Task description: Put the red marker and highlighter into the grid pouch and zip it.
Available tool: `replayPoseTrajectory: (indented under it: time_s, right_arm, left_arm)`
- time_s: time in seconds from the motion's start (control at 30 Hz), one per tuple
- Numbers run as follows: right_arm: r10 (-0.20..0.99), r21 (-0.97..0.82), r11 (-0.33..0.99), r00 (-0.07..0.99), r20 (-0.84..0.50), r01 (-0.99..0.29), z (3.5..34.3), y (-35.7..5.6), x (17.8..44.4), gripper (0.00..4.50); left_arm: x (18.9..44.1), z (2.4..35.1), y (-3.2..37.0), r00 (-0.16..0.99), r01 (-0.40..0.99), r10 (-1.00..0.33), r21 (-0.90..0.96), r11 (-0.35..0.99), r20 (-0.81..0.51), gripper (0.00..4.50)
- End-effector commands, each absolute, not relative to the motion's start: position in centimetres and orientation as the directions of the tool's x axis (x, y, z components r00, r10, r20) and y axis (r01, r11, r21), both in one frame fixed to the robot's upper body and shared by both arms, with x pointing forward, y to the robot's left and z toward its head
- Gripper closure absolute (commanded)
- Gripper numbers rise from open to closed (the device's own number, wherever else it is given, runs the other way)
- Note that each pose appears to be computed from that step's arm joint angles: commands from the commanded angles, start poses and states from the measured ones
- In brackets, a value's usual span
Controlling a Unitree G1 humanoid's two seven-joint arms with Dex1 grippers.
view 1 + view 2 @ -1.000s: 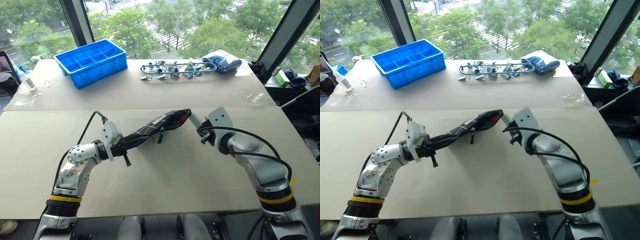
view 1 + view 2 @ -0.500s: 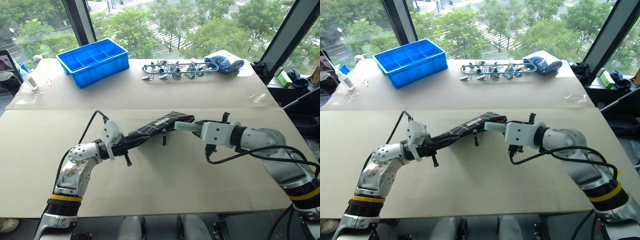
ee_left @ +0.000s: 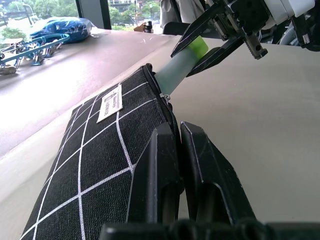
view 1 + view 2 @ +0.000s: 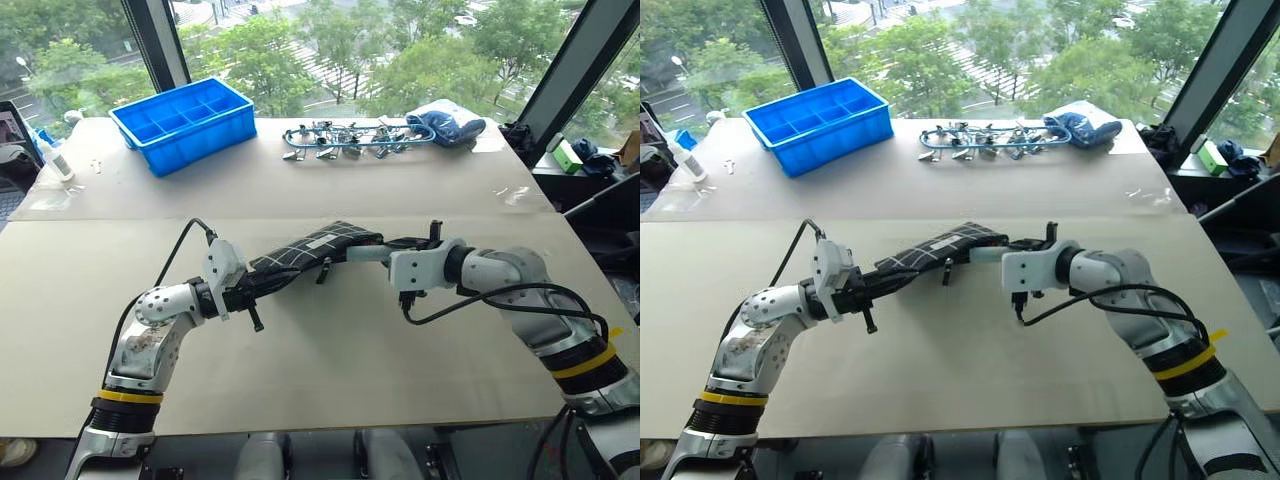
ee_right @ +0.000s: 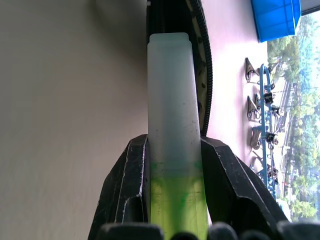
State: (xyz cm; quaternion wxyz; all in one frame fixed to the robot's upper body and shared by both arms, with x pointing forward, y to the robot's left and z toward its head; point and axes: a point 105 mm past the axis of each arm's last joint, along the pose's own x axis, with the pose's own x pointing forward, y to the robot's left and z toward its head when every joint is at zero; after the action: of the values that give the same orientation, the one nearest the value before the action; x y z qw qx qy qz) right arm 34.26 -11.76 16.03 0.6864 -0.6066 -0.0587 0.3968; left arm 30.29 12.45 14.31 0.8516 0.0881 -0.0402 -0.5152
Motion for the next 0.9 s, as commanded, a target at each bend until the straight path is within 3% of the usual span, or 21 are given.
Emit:
replayPoseTrajectory:
  time_s: [0.03,0.63,0.9]
  right_arm:
    - [0.647,-0.9,-0.068,0.667,-0.368,-0.43,17.7,-10.9,34.3,3.46]
    - [0.581,-0.907,0.018,0.742,-0.333,-0.421,19.8,-14.0,37.3,3.46]
    - [0.716,-0.884,-0.075,0.593,-0.37,-0.461,16.5,-7.8,33.9,3.46]
  left_arm:
    - [30.0,16.0,12.0,0.446,0.869,-0.895,0.231,0.438,0.022,4.5]
    - [30.1,15.9,12.1,0.449,0.868,-0.894,0.229,0.44,0.017,4.5]
    - [30.2,16.1,12.0,0.444,0.869,-0.896,0.233,0.436,0.022,4.5]
